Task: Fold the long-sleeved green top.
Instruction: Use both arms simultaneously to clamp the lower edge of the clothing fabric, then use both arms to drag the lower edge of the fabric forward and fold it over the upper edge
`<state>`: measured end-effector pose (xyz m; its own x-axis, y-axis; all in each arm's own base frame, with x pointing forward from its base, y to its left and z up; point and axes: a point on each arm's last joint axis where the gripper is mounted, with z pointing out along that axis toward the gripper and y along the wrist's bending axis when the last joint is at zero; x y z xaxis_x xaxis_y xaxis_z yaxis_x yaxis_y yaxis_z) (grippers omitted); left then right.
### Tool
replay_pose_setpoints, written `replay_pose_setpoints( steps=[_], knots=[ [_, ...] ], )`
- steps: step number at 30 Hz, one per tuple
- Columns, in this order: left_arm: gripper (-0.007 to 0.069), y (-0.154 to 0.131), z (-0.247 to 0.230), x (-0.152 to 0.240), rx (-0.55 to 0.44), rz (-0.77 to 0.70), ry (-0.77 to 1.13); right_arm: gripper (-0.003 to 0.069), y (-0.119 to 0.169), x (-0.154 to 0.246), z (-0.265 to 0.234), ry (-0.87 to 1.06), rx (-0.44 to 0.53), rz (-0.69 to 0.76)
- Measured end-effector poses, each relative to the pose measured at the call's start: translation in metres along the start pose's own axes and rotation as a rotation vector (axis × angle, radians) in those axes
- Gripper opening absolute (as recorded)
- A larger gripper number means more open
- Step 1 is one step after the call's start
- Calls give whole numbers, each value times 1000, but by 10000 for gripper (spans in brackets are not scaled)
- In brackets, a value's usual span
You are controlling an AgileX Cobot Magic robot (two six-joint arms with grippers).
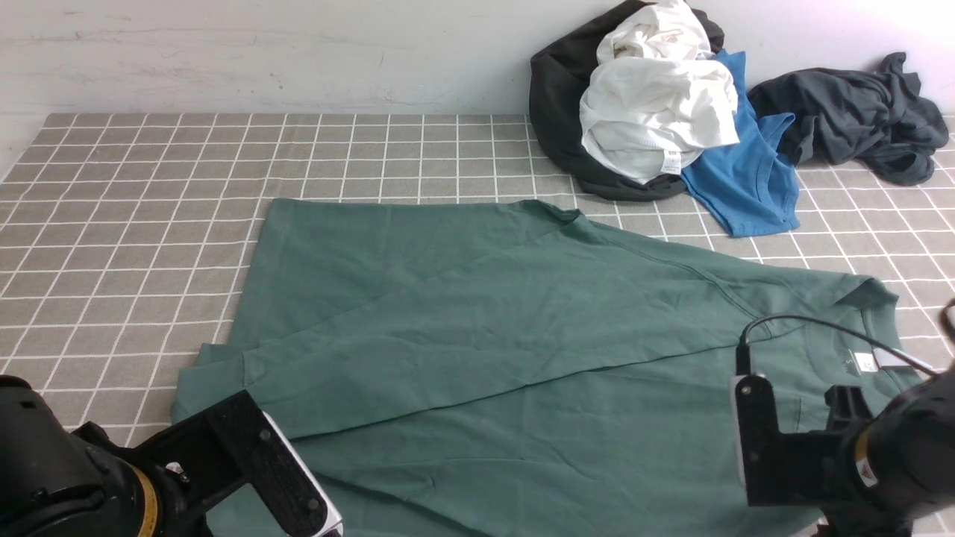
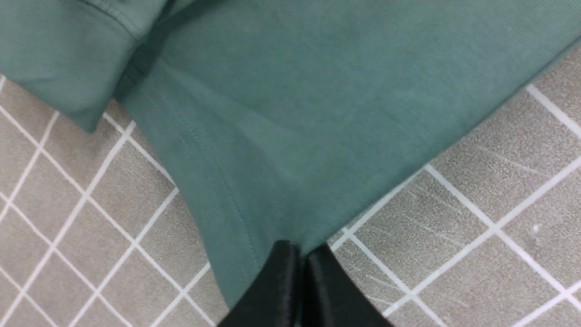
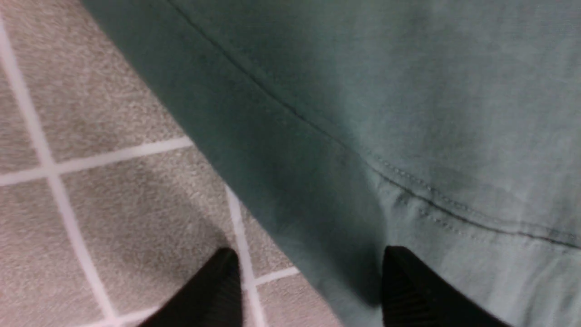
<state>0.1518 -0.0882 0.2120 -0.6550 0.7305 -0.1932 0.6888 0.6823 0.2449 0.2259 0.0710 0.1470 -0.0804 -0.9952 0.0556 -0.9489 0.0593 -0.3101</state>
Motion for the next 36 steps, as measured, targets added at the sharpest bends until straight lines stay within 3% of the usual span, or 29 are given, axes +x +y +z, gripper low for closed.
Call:
replay_pose_setpoints(
  steps=[4, 5, 8, 15, 19, 23, 27, 28, 31, 36],
  knots=[
    [-7, -2, 0, 0, 22, -30, 1, 160, -4, -1, 4, 26, 35, 54],
    [-7, -2, 0, 0, 23, -33, 1, 150, -5, -1, 4, 23, 40, 67],
    [-7, -2, 0, 0, 25, -64, 2, 22, -7, 0, 2, 18, 74, 179],
    [-7, 5, -18, -11, 9, -152, 0, 6, -17, 5, -29, 7, 138, 394],
    [-7, 23, -42, -34, -34, -194, -98, 6, -35, 5, -52, 26, 170, 475],
    [-7, 64, -53, -61, -99, -312, -165, 6, -72, -6, -75, -36, 257, 514],
    [-6, 128, -37, -100, -164, -427, -184, 6, -129, -18, -73, -132, 355, 555],
    [-6, 128, -33, -101, -160, -423, -174, 6, -129, -17, -73, -135, 358, 557],
    [-6, 181, -7, -132, -201, -500, -177, 6, -177, -21, -50, -165, 405, 591],
    [-6, 234, 36, -171, -235, -552, -197, 6, -222, -35, -9, -163, 415, 603]
  ],
)
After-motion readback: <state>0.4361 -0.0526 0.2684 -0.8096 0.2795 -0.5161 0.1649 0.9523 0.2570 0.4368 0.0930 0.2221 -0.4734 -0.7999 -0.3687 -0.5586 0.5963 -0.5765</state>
